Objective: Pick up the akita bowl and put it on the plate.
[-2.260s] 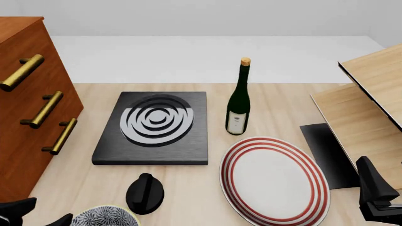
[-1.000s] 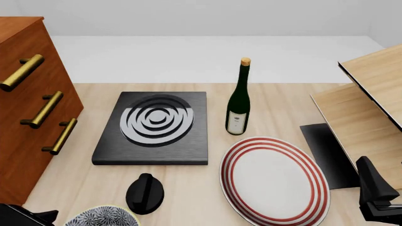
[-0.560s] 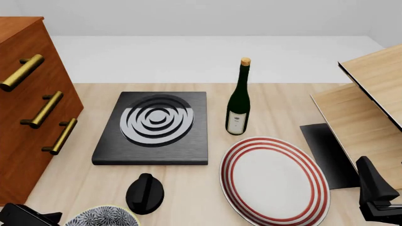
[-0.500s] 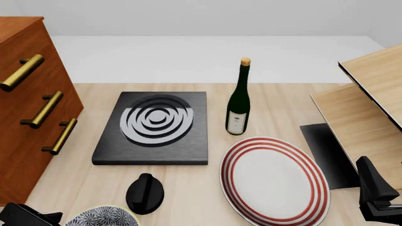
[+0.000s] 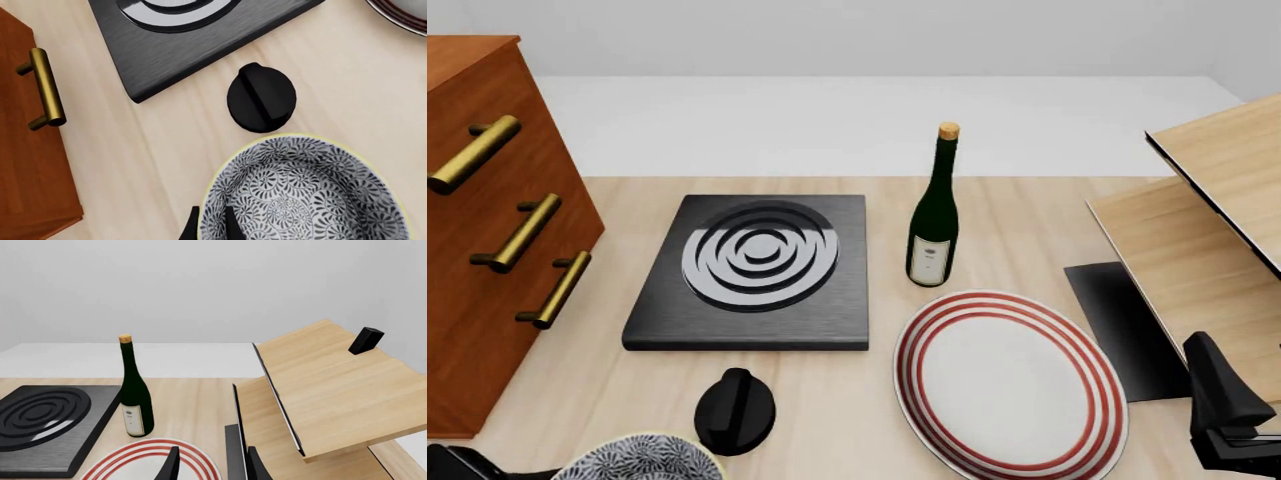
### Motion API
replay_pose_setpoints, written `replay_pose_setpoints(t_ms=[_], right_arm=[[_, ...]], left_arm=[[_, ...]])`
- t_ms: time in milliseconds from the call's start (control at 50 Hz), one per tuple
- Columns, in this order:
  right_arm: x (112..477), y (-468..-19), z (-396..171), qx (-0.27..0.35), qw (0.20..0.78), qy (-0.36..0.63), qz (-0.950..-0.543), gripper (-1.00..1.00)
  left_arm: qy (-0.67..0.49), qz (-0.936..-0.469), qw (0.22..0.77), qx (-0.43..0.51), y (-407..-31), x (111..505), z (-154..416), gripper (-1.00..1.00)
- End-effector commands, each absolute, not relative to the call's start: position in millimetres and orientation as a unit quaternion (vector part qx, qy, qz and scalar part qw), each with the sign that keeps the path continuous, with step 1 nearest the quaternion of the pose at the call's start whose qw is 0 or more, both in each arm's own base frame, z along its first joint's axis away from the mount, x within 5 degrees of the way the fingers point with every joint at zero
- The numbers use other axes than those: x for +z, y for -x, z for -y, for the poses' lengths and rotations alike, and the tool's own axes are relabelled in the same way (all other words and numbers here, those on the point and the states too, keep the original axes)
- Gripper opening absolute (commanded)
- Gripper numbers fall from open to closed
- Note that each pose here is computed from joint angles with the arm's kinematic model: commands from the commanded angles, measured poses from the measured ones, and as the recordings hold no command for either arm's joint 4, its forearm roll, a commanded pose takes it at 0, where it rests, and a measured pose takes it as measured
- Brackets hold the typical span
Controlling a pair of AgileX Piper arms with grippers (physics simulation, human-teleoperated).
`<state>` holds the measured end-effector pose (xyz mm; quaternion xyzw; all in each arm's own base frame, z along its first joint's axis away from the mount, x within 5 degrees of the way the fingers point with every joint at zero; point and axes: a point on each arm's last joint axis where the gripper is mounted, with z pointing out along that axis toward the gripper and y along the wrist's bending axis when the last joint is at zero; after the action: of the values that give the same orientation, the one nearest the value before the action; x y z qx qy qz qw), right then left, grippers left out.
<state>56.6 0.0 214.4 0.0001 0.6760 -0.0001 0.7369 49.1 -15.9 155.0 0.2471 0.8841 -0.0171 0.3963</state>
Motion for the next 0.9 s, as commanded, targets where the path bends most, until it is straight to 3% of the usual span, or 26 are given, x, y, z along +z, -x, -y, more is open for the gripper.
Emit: replay_pose_setpoints(t_ms=[20, 260, 360, 600, 760, 900], right_arm=[[214, -57, 0, 0.000, 0.737, 0.000, -0.676, 1.00], [214, -57, 0, 0.000, 0.737, 0.000, -0.676, 1.00], [214, -57, 0, 0.002, 0.737, 0.002, -0.676, 1.00], [214, -57, 0, 0.002, 0.737, 0.002, -0.676, 1.00], [214, -57, 0, 0.002, 0.737, 0.002, -0.676, 1.00], [214, -57, 0, 0.002, 0.737, 0.002, -0.676, 1.00]], left_arm=[[-0.264, -0.878, 0.400, -0.011, -32, 144, 10, -1.00], [-0.252, -0.863, 0.437, -0.024, -25, 190, 9, -1.00], [-0.226, -0.846, 0.481, -0.037, -16, 231, 5, -1.00], [-0.176, -0.816, 0.549, -0.036, 5, 287, -2, -1.00], [-0.134, -0.792, 0.594, -0.047, 17, 313, -4, -1.00], [-0.117, -0.785, 0.604, -0.072, 11, 311, -3, -1.00]])
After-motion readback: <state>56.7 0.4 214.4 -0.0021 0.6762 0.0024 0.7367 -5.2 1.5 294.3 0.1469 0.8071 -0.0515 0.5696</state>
